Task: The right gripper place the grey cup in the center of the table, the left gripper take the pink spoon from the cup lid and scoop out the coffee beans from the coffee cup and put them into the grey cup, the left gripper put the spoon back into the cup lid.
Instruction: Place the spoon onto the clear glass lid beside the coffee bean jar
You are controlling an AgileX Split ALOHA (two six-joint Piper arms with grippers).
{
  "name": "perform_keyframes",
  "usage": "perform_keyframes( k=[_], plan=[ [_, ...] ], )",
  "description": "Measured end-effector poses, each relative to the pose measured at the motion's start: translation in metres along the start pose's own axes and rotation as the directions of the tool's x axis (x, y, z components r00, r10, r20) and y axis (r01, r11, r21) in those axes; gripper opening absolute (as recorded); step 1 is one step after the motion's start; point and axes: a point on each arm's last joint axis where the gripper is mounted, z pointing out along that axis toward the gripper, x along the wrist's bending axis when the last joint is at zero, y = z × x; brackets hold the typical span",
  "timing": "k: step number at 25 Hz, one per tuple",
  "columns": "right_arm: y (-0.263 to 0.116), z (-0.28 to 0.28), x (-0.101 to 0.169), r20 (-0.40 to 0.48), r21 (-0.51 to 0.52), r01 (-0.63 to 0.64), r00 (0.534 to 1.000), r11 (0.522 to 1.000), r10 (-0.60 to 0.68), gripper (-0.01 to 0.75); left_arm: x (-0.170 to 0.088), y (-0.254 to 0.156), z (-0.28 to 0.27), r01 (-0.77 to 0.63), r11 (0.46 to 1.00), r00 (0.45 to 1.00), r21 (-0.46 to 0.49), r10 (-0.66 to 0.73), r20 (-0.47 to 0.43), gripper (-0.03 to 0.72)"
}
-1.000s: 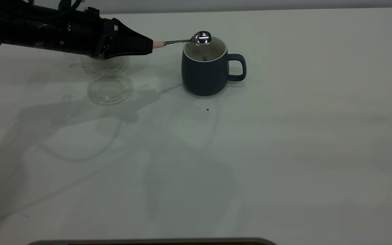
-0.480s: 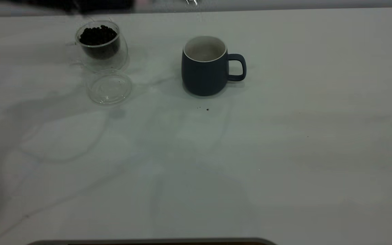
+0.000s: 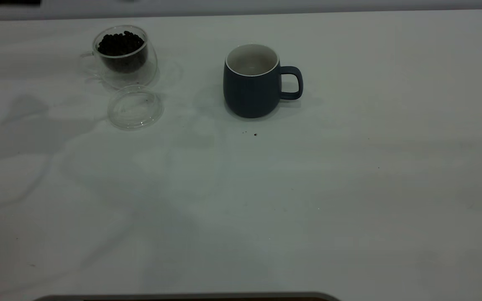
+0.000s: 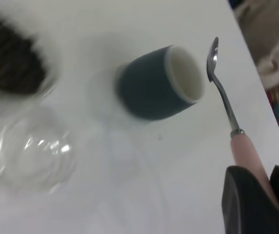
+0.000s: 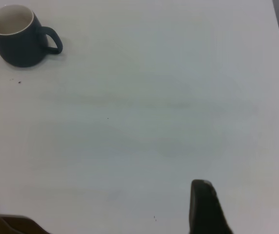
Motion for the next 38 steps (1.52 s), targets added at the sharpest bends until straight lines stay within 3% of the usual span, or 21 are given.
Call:
perform_keyframes(
  k=[5,12,20,38],
  plan=[
    [0.0,0.0,0.0,0.0,0.0,0.0,1.0,1.0,0.0,0.452,0.049,-0.036,0.005,0.197,0.98,0.98,0.017,-0.196,-0.035,0.124],
    [0.0,0.0,0.0,0.0,0.0,0.0,1.0,1.0,0.0,0.452,0.088,-0.073,0.034,0.337,0.94,0.941,0.047,-0.338,-0.002,0.124],
    [0.0,0.0,0.0,0.0,0.0,0.0,1.0,1.0,0.0,0.452,0.105,-0.078,0.044,0.366,0.93,0.93,-0.039,-0.367,-0.029,0.124],
    [0.0,0.0,0.0,0.0,0.001,0.0,1.0,1.0,0.0,0.452,0.117,-0.075,0.065,0.367,0.929,0.928,-0.037,-0.369,-0.053,0.124]
  ],
)
